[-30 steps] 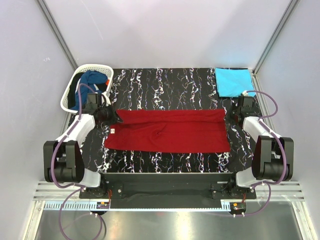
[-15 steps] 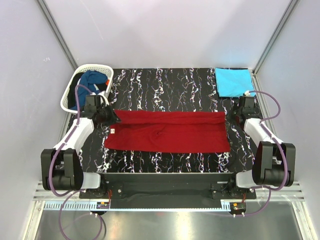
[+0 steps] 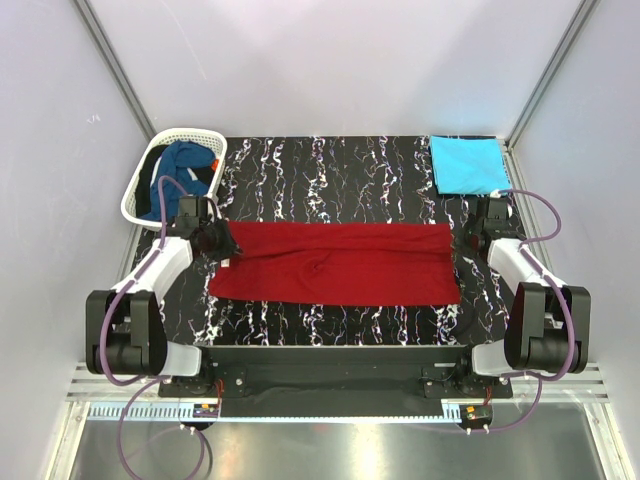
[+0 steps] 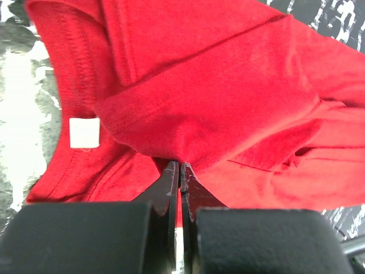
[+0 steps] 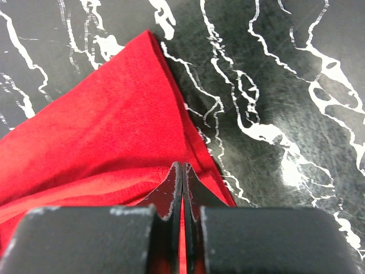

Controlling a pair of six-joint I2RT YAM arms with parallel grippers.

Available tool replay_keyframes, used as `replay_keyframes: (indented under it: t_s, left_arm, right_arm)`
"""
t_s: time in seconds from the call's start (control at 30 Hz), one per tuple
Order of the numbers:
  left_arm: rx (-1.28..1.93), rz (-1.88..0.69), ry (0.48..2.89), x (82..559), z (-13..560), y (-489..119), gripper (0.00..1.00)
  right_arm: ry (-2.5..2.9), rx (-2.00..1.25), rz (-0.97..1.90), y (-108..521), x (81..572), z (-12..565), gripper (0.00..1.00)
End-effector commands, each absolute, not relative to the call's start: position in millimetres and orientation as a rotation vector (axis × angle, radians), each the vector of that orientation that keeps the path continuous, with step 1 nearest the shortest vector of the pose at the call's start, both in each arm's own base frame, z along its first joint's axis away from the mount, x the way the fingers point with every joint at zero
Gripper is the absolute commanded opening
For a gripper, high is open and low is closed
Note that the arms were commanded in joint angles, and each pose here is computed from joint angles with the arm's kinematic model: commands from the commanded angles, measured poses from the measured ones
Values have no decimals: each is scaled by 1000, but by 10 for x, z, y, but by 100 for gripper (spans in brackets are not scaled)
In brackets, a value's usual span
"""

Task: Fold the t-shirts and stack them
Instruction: Fold the tshirt

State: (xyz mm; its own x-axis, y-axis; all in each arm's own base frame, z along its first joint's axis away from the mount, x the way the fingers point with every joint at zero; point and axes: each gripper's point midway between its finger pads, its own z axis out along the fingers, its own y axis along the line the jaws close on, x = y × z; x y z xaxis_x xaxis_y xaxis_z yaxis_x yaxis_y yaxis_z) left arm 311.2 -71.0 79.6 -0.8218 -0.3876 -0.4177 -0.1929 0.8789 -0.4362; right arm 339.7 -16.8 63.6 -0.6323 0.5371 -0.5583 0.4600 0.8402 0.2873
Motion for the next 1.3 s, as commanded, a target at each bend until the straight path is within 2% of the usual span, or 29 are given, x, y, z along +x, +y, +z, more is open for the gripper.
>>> replay_keyframes:
  t_s: [0.0, 0.2, 0.27, 0.3, 0.33, 0.43, 0.47, 0.5, 0.7, 0.83, 0.93, 1.1, 1.27]
  left_arm:
    - [-451, -445, 2466, 3204, 975, -600, 0]
    - [-437, -452, 2513, 3147, 866, -621, 0]
    - [-443, -484, 2548, 3075, 790, -667, 10]
    - [-446, -490, 2568, 3010, 729, -680, 20]
    - [-451, -486, 2566, 2980, 724, -673, 28]
    - [-443, -470, 2526, 2967, 825, -642, 30]
    - [-439, -462, 2508, 2988, 880, -632, 36]
    - [-429, -457, 2480, 3039, 975, -625, 37]
    - [-292, -539, 2395, 3342, 1336, -868, 49]
    - [-267, -561, 2476, 3543, 1162, -972, 46]
    - [-271, -539, 2496, 3638, 1112, -951, 45]
    - [-248, -622, 2559, 3619, 951, -1066, 45]
    - [-222, -509, 2581, 3566, 889, -939, 45]
  right_arm:
    - [2327, 743, 94, -294, 3385, 712, 0]
    - [2356, 773, 102, -272, 3326, 592, 1]
    - [2361, 773, 128, -232, 3318, 608, 8]
    - [2362, 771, 132, -225, 3309, 623, 13]
    - [2357, 776, 134, -222, 3302, 665, 24]
    - [2370, 803, 115, -238, 3241, 756, 36]
    - [2353, 815, 126, -236, 3285, 854, 38]
    - [2348, 824, 141, -219, 3294, 899, 39]
    - [2322, 674, 463, 348, 3677, 1197, 34]
    - [2391, 397, 591, 1072, 3952, 1194, 33]
    - [2451, 271, 685, 1440, 4073, 1040, 28]
    - [2542, 192, 733, 1786, 4101, 666, 22]
    - [2606, 120, 718, 1964, 3915, 439, 22]
